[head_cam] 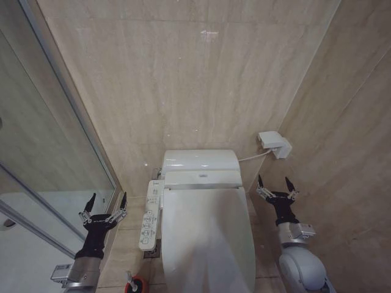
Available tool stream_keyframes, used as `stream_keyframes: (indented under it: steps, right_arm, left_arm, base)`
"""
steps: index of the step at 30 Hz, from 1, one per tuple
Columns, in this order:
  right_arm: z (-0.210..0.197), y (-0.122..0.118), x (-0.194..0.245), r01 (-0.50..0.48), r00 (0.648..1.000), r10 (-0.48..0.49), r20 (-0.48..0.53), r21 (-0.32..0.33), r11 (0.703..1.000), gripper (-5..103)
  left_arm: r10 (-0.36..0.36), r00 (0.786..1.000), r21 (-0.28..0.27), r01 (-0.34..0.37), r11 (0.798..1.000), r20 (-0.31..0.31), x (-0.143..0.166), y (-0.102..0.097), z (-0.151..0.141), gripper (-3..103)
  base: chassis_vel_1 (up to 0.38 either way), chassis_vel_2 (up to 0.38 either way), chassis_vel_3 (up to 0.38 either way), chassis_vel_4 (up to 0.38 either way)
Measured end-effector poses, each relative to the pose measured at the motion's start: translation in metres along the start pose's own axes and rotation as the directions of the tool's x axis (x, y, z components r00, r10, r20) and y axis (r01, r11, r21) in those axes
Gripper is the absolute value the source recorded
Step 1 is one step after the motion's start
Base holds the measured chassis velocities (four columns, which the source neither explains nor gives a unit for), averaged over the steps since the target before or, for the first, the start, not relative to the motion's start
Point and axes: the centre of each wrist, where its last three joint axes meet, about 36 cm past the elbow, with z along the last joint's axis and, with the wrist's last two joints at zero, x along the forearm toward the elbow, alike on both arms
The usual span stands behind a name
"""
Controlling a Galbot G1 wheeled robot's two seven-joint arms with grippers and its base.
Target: Open the toilet lid, clean the toilet bowl with a toilet brush, close the toilet lid, and flush.
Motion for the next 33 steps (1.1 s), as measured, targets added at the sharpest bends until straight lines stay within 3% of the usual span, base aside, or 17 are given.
stream_keyframes:
  steps: [33]
  right_arm:
    - [0.0,0.0,0.0,0.0,1.0,0.0,0.0,0.0,1.0,100]
  left_arm:
    - [0.004,1.0,-0.004,-0.004,1.0,0.003,-0.0006,-0.0004,0.0005,100]
  base:
    - [0.026,-0.022,-0.021,0.025]
